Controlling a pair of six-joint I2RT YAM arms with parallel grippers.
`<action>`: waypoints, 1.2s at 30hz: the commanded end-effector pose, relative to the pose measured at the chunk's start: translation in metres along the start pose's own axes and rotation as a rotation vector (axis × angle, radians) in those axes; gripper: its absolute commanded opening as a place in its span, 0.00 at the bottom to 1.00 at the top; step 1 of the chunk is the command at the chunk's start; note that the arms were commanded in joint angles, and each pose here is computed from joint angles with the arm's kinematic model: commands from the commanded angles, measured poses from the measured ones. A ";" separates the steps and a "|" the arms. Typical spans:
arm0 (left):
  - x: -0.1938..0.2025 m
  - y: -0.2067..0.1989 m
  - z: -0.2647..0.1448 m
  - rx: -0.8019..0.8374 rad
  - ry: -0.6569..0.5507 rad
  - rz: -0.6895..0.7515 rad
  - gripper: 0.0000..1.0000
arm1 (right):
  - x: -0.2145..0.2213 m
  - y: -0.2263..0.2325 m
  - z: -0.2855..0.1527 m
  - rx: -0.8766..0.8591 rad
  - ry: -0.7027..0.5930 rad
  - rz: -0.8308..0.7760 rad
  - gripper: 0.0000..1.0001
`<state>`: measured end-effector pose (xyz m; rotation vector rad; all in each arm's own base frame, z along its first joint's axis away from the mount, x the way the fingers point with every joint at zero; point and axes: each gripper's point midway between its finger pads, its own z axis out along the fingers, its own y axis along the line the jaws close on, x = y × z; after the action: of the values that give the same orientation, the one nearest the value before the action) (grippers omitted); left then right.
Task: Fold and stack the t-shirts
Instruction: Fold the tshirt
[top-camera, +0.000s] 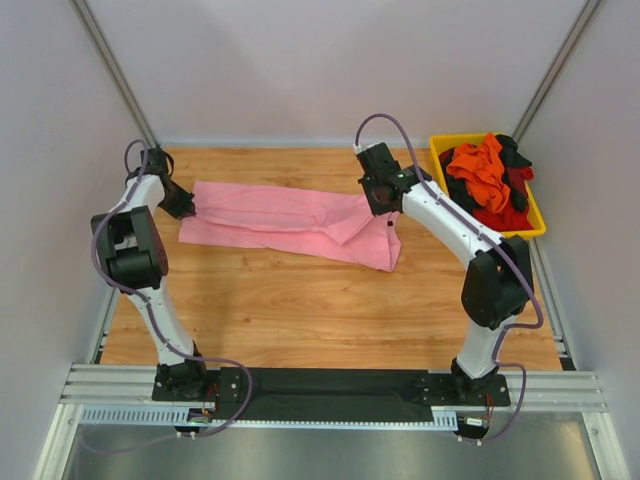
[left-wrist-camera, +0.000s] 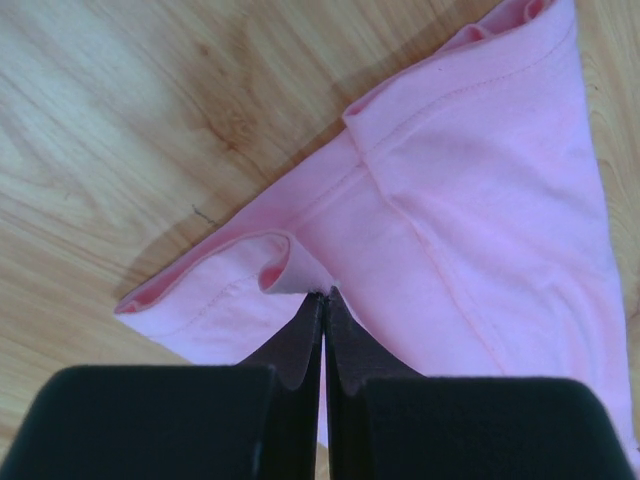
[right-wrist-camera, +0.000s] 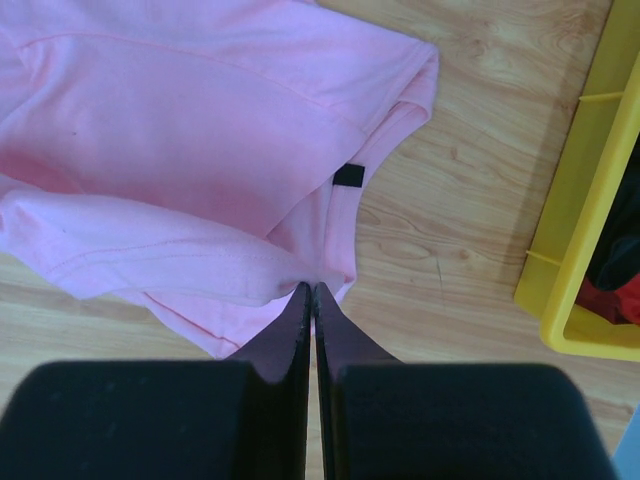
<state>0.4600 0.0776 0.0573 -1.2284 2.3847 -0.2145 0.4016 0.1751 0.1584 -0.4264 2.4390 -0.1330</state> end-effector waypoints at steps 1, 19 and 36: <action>-0.008 -0.009 -0.001 -0.003 -0.018 0.037 0.00 | -0.027 -0.010 0.002 0.035 -0.060 -0.014 0.00; -0.022 -0.008 0.021 -0.053 -0.051 0.057 0.00 | -0.061 -0.012 0.031 0.031 -0.106 -0.105 0.00; -0.024 0.012 -0.059 -0.093 -0.162 0.202 0.59 | -0.072 -0.015 0.068 0.053 -0.020 -0.026 0.27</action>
<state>0.4510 0.0928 0.0809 -1.0633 2.4102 -0.0226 0.5042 0.1998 0.1488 -0.4981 2.3497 -0.1714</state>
